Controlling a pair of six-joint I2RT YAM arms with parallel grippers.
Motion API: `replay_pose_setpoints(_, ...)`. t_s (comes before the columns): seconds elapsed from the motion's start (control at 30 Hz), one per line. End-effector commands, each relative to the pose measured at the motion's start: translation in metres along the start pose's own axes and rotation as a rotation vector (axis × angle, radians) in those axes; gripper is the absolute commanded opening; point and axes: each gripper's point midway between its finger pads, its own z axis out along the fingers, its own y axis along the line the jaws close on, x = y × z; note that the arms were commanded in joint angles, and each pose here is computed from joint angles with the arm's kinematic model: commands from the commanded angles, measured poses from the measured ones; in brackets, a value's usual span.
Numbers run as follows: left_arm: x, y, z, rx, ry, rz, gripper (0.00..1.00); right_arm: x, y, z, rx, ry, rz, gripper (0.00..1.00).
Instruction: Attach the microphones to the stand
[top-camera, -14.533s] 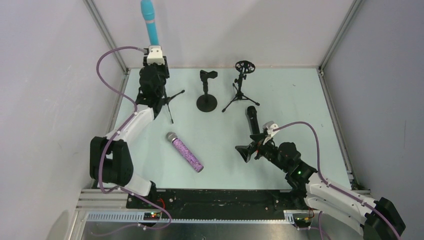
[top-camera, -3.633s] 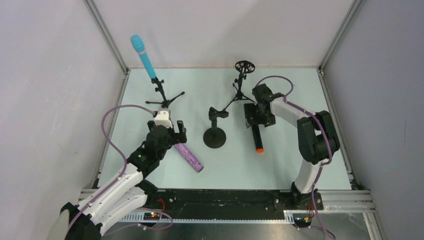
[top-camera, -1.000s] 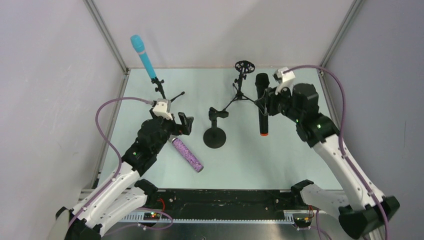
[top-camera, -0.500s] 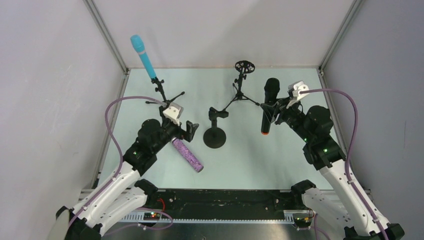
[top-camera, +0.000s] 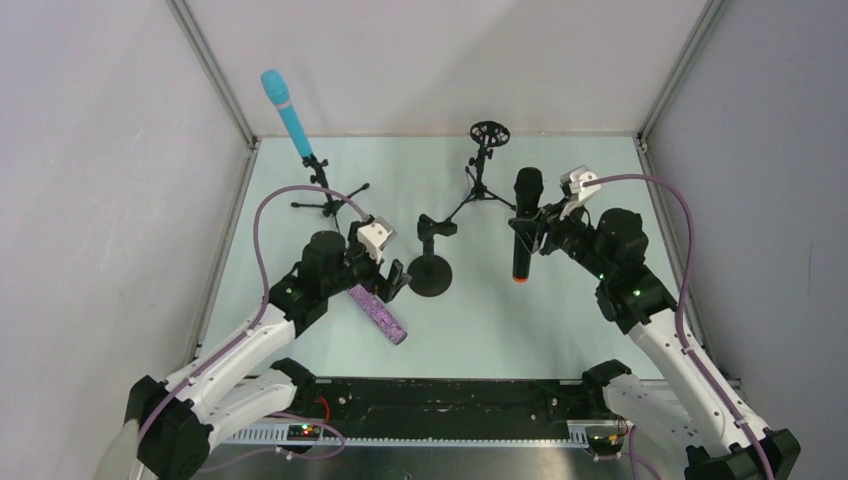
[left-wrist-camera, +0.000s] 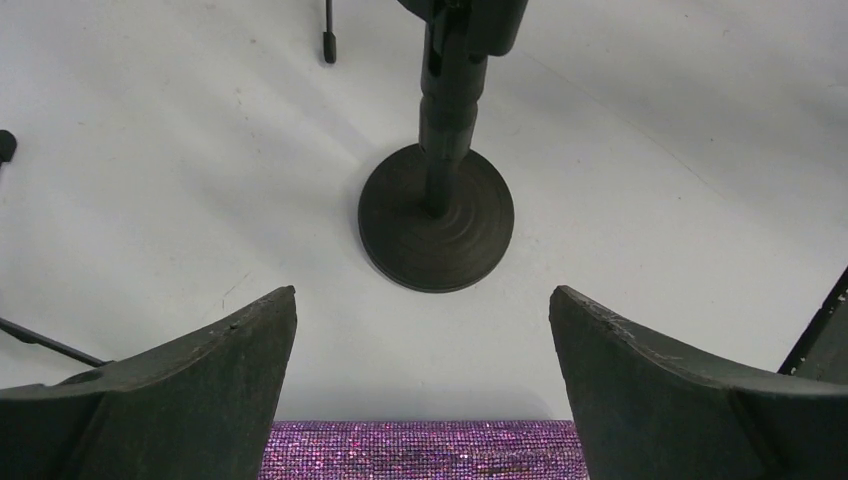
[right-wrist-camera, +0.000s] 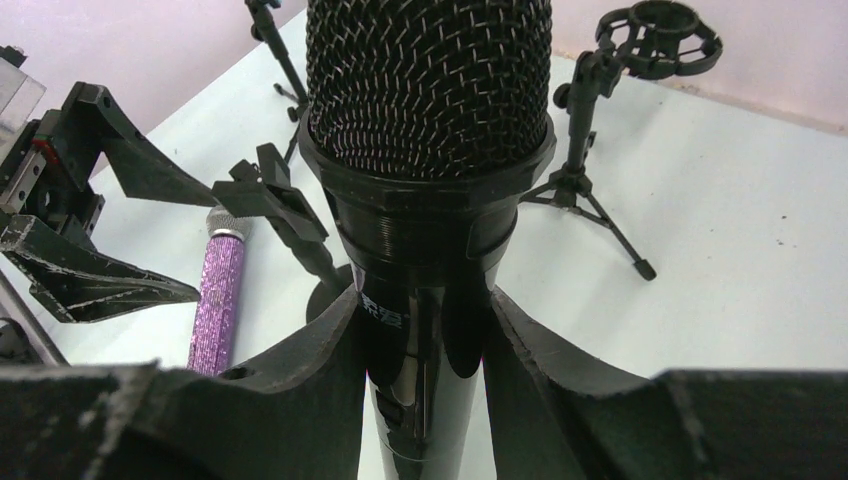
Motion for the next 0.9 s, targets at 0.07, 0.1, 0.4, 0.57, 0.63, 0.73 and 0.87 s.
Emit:
replay_pose_setpoints(0.07, -0.013, -0.008, 0.0, 0.067, -0.031, 0.103, 1.0, -0.021, 0.012, 0.007, -0.074, -0.088, 0.007, 0.0)
replay_pose_setpoints(0.1, -0.019, -0.008, -0.001, 0.077, -0.044, 0.14, 1.0, -0.021, 0.013, 0.008, -0.079, -0.087, 0.008, 0.0)
replay_pose_setpoints(0.4, -0.053, -0.009, 0.001, 0.158, -0.059, 0.367, 1.0, -0.023, 0.018, 0.02, -0.135, -0.103, 0.008, 0.0)
replay_pose_setpoints(0.57, -0.082, 0.003, 0.009, 0.184, -0.053, 0.388, 1.0, -0.028, 0.021, 0.023, -0.153, -0.124, 0.004, 0.0)
replay_pose_setpoints(0.63, -0.094, 0.009, 0.012, 0.198, -0.067, 0.381, 1.0, -0.03, 0.022, 0.023, -0.161, -0.131, 0.002, 0.0)
replay_pose_setpoints(0.73, -0.12, 0.013, 0.011, 0.242, -0.117, 0.374, 1.0, -0.031, 0.023, 0.024, -0.167, -0.137, 0.006, 0.0)
replay_pose_setpoints(0.87, -0.151, 0.014, -0.002, 0.341, -0.208, 0.372, 1.0, -0.036, 0.025, 0.027, -0.182, -0.157, 0.033, 0.0)
